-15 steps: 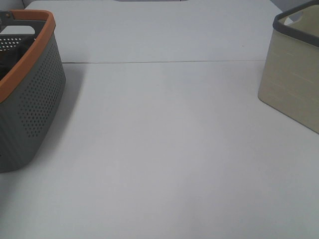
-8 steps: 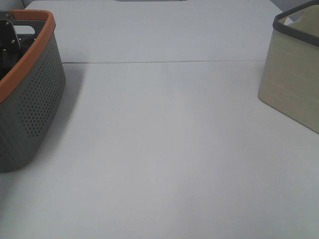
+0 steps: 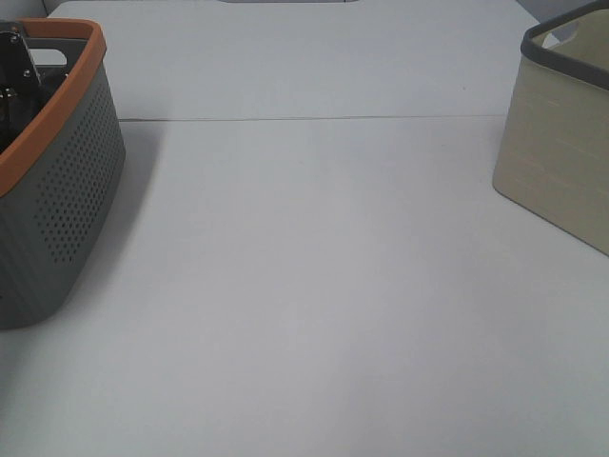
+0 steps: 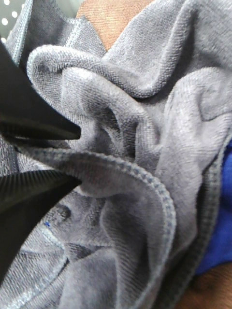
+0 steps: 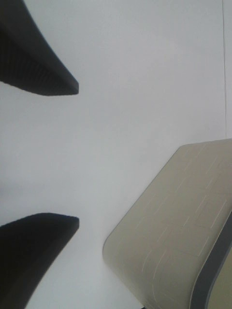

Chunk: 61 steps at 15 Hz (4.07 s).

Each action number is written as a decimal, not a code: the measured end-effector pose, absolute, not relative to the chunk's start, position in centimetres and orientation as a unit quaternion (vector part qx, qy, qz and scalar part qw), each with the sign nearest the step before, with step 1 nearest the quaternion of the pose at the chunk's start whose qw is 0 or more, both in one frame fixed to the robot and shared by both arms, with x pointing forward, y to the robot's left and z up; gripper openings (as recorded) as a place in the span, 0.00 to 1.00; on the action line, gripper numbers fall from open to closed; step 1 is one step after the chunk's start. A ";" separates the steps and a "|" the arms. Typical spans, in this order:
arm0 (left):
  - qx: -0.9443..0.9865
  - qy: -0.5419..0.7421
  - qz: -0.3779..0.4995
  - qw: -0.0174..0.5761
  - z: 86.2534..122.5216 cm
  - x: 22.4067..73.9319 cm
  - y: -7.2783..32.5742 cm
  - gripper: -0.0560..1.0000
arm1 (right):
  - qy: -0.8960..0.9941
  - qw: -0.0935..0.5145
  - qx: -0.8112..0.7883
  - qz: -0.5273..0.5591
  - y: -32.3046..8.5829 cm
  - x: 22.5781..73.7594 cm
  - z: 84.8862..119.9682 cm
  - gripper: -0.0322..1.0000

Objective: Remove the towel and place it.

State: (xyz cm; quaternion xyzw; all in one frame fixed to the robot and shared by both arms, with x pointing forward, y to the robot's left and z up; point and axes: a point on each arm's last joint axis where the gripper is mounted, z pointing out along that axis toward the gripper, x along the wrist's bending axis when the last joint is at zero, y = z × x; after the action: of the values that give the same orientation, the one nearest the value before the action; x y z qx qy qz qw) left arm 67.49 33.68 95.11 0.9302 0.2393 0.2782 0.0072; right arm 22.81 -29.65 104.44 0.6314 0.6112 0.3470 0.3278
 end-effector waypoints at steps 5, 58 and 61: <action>0.925 0.261 0.273 0.028 95.1 67.5 33.4 0.05 | 0.611 0.328 0.631 0.347 -29.7 22.8 104.4 0.63; 0.832 0.031 0.414 0.369 127.5 54.5 3.2 0.05 | 0.722 0.114 0.370 0.573 -23.3 36.6 109.6 0.60; 0.833 0.031 0.412 0.368 127.5 54.5 3.2 0.05 | 0.720 0.113 0.366 0.579 -23.2 36.5 109.7 0.60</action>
State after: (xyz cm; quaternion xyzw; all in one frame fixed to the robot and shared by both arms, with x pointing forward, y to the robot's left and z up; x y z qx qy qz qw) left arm 54.49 3.18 127.50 0.8332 0.0308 0.4118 0.3677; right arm 36.54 -23.22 109.68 0.3664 0.7195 0.5790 0.1131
